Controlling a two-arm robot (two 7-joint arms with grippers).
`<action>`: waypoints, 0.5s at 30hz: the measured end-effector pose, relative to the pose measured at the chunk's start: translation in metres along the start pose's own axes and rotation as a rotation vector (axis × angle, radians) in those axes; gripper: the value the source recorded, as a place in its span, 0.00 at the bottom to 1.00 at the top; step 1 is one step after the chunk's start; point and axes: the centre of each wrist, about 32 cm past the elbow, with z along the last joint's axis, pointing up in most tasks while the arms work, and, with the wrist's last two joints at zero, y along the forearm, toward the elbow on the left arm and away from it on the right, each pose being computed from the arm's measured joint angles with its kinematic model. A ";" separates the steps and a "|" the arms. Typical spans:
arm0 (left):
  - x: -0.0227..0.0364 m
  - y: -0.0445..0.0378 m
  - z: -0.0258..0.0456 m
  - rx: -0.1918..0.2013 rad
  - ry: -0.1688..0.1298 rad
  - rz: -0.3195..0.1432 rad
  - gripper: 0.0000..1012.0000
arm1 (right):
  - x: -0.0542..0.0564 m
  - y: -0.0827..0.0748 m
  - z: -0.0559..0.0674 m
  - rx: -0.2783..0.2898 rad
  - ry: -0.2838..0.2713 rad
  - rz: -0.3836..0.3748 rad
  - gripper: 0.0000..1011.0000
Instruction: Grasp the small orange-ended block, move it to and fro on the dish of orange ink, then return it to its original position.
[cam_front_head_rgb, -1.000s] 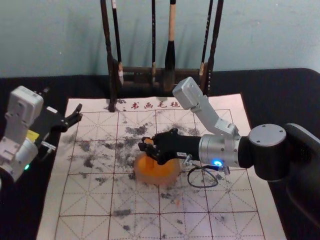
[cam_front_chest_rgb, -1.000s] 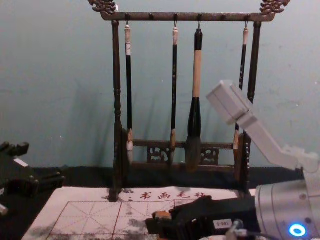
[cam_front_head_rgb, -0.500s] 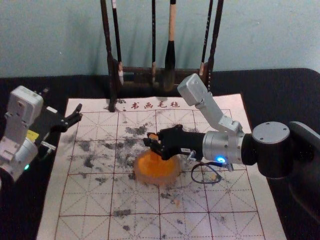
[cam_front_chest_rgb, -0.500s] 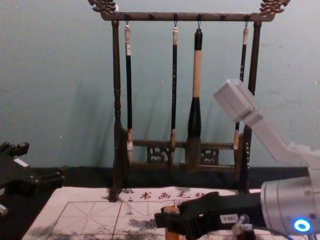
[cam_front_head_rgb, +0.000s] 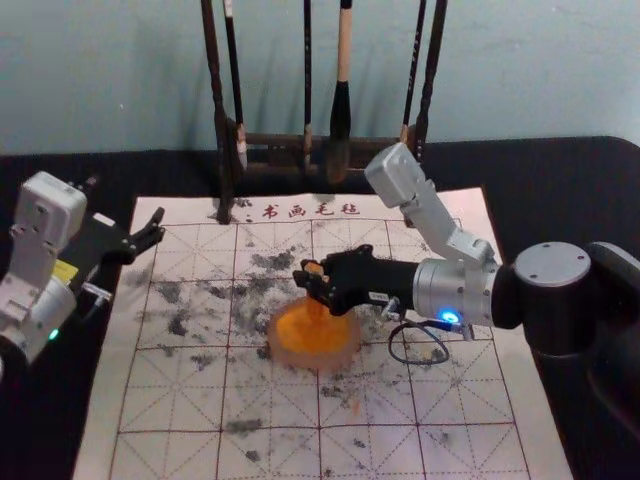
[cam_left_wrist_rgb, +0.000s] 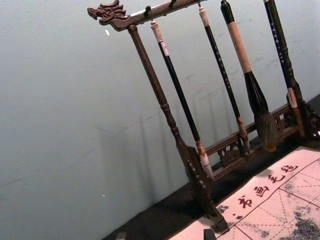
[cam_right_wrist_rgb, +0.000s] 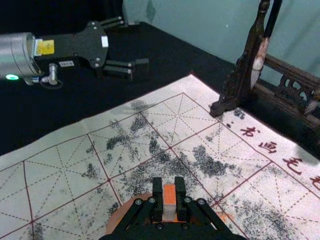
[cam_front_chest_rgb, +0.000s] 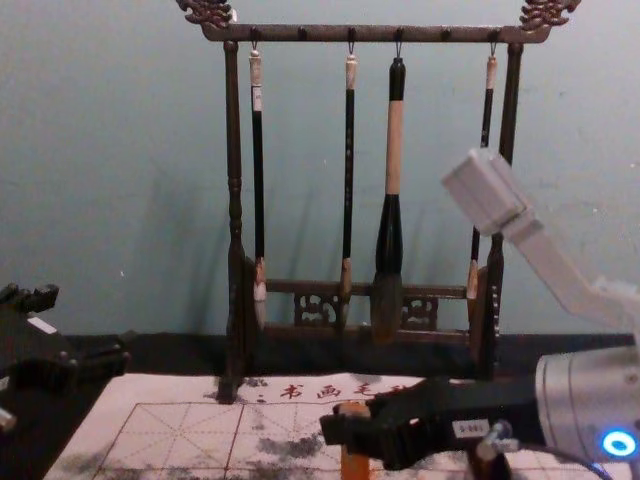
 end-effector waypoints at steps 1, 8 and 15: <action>0.0000 0.0000 0.0000 0.000 0.000 0.000 0.99 | 0.000 -0.001 0.000 0.003 0.001 0.000 0.13; 0.0000 0.0000 0.0000 0.000 0.000 0.000 0.99 | -0.006 -0.015 0.005 0.052 0.010 -0.016 0.13; 0.0000 0.0000 0.0000 0.000 0.000 0.000 0.99 | -0.016 -0.041 0.011 0.134 0.023 -0.105 0.13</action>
